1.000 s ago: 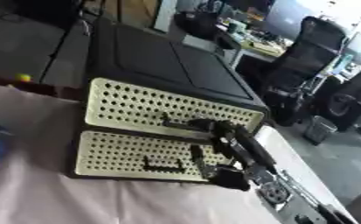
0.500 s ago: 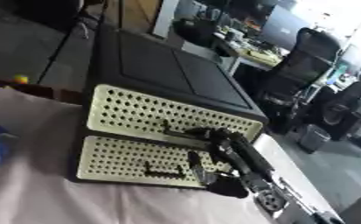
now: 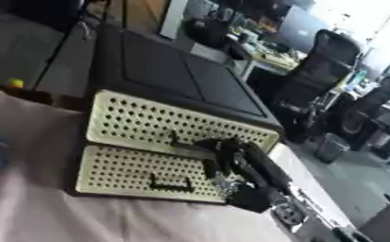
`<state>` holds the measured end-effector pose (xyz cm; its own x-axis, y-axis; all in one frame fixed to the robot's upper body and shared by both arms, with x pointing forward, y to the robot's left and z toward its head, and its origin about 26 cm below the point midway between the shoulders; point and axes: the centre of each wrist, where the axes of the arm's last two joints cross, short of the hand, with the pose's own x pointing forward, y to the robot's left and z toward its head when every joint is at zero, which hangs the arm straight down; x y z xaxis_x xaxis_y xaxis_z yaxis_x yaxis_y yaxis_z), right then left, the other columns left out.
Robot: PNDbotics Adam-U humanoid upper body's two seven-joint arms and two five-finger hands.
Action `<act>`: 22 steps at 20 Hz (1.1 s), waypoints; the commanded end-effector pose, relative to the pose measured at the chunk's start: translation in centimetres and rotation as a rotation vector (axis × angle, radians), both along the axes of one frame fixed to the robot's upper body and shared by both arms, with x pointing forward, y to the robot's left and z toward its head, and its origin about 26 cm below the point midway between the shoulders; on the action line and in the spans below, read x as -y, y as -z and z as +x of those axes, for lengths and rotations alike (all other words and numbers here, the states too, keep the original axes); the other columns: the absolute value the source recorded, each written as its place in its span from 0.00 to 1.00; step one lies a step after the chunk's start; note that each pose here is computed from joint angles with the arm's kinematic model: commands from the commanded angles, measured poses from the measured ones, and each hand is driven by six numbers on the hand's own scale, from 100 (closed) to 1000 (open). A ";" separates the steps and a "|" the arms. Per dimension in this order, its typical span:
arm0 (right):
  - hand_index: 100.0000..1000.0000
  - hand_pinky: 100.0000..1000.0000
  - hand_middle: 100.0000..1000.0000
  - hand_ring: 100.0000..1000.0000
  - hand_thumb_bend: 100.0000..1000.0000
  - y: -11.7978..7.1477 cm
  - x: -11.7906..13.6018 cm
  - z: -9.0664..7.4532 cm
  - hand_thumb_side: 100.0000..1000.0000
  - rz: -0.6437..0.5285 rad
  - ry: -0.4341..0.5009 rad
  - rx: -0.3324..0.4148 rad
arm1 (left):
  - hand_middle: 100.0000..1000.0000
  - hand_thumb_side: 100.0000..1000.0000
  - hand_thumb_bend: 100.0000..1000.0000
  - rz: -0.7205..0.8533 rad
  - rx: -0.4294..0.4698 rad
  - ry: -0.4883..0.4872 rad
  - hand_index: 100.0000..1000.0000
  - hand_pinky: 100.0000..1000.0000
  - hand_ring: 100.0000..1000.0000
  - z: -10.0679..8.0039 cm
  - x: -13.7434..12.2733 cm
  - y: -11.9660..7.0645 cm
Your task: Pick up objects from table and place into drawer.
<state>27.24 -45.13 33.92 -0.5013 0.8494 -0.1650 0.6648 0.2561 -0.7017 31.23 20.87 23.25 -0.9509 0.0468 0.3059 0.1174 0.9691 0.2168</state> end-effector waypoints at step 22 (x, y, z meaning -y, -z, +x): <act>0.47 0.43 0.16 0.20 0.00 0.4 -1.8 -0.3 1.00 -0.053 0.027 -0.047 | 0.61 1.00 0.08 -0.014 -0.004 -0.004 0.85 0.52 0.47 -0.2 -0.4 -0.3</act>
<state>27.21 -43.90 32.73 -0.4888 0.8609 -0.1413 0.6308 0.2369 -0.7389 31.24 21.01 23.11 -0.9453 0.0480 0.3226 0.1188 0.9718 0.2036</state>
